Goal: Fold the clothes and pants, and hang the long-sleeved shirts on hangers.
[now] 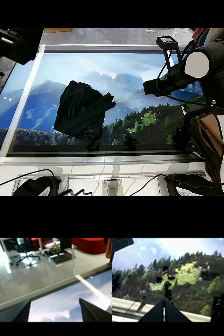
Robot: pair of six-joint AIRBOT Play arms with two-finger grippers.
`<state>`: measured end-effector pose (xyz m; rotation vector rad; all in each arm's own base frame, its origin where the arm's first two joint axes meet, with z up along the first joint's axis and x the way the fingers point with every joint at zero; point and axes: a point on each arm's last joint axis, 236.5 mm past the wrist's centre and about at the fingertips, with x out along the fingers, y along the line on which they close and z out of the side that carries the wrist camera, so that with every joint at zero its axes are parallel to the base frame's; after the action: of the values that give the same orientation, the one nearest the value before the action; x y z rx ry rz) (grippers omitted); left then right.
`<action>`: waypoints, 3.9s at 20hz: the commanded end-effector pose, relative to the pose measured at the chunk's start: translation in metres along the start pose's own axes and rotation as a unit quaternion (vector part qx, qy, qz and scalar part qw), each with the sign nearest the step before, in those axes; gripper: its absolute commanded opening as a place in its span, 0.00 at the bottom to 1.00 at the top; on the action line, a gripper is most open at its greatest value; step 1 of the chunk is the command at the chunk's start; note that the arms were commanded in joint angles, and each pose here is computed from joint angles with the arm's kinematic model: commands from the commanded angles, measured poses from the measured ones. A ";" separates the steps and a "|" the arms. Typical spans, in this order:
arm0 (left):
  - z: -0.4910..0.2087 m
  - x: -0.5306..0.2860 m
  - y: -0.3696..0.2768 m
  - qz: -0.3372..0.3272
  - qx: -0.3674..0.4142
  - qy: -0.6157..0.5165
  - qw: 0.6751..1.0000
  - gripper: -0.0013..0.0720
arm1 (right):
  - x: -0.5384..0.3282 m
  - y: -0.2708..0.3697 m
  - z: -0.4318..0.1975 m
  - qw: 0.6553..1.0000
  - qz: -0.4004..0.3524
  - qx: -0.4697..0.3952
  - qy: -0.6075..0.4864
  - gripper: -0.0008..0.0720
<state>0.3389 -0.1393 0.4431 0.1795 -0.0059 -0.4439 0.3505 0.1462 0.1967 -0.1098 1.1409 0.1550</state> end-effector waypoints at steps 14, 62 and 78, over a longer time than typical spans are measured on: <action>0.000 0.000 0.000 0.000 0.000 0.000 1.000 0.93 | 0.000 0.004 0.014 1.000 0.008 0.000 -0.029 0.05; 0.002 0.000 -0.005 -0.010 -0.011 -0.003 1.000 0.93 | 0.270 0.291 -0.118 0.717 0.208 -0.656 -0.110 0.34; 0.002 0.000 -0.005 -0.010 -0.011 -0.003 1.000 0.93 | 0.252 0.273 -0.099 0.713 0.195 -0.665 -0.105 0.49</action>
<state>0.3367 -0.1437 0.4439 0.1570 -0.0056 -0.4643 0.3157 0.4163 -0.0746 -1.1120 0.5929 1.3400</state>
